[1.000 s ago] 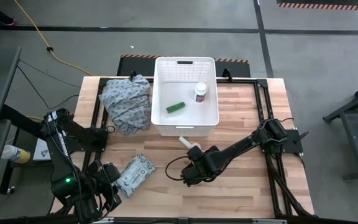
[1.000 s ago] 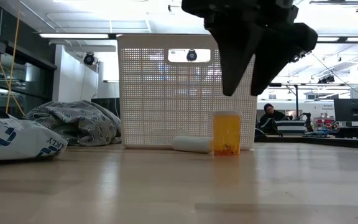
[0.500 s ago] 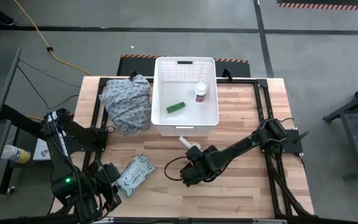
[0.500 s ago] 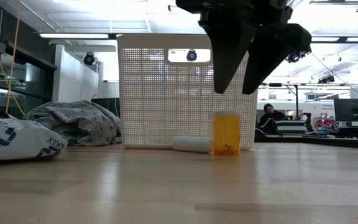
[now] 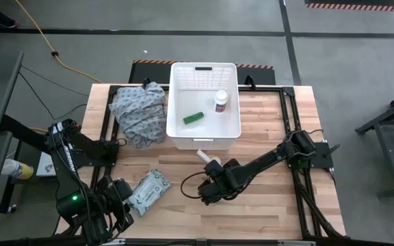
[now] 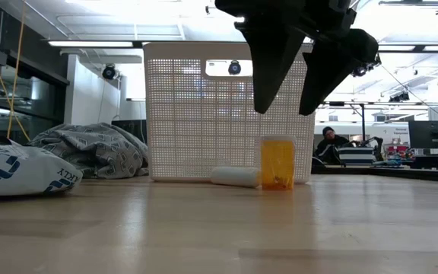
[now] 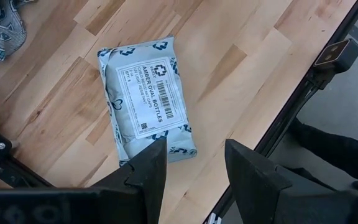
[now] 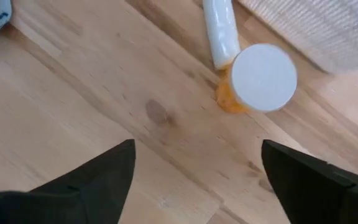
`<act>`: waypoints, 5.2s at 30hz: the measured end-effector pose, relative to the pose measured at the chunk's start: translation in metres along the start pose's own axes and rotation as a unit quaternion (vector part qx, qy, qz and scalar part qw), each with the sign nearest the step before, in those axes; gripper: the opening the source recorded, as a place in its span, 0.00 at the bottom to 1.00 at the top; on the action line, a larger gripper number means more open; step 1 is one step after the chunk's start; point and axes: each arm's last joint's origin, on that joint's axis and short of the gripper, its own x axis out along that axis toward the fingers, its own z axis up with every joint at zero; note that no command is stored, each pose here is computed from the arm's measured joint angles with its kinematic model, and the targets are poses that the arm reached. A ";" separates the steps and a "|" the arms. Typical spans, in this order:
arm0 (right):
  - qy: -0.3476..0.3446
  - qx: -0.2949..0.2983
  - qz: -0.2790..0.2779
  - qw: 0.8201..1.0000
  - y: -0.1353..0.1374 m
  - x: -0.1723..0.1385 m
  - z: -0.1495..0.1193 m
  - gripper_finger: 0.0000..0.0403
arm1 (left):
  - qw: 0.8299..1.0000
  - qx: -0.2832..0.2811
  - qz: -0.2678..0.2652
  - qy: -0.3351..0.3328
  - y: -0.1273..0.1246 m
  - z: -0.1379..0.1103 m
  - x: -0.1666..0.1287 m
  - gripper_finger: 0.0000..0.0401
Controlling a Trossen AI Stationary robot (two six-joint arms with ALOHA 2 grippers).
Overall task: Pick & place medical supplies in basket/bin
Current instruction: Put the orange pill bottle into the white bin
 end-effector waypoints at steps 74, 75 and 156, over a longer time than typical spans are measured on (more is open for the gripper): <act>0.037 0.007 -0.052 0.998 -0.027 0.062 -0.005 0.89 | 1.000 0.010 0.002 -0.001 0.000 0.000 0.000 0.49; 0.032 0.007 -0.051 0.998 -0.026 0.062 -0.005 0.89 | 1.000 0.010 0.002 -0.001 0.000 0.000 0.000 0.49; -0.003 0.023 -0.027 0.999 -0.032 0.046 0.015 0.41 | 1.000 0.010 0.003 -0.003 0.001 0.000 0.000 0.49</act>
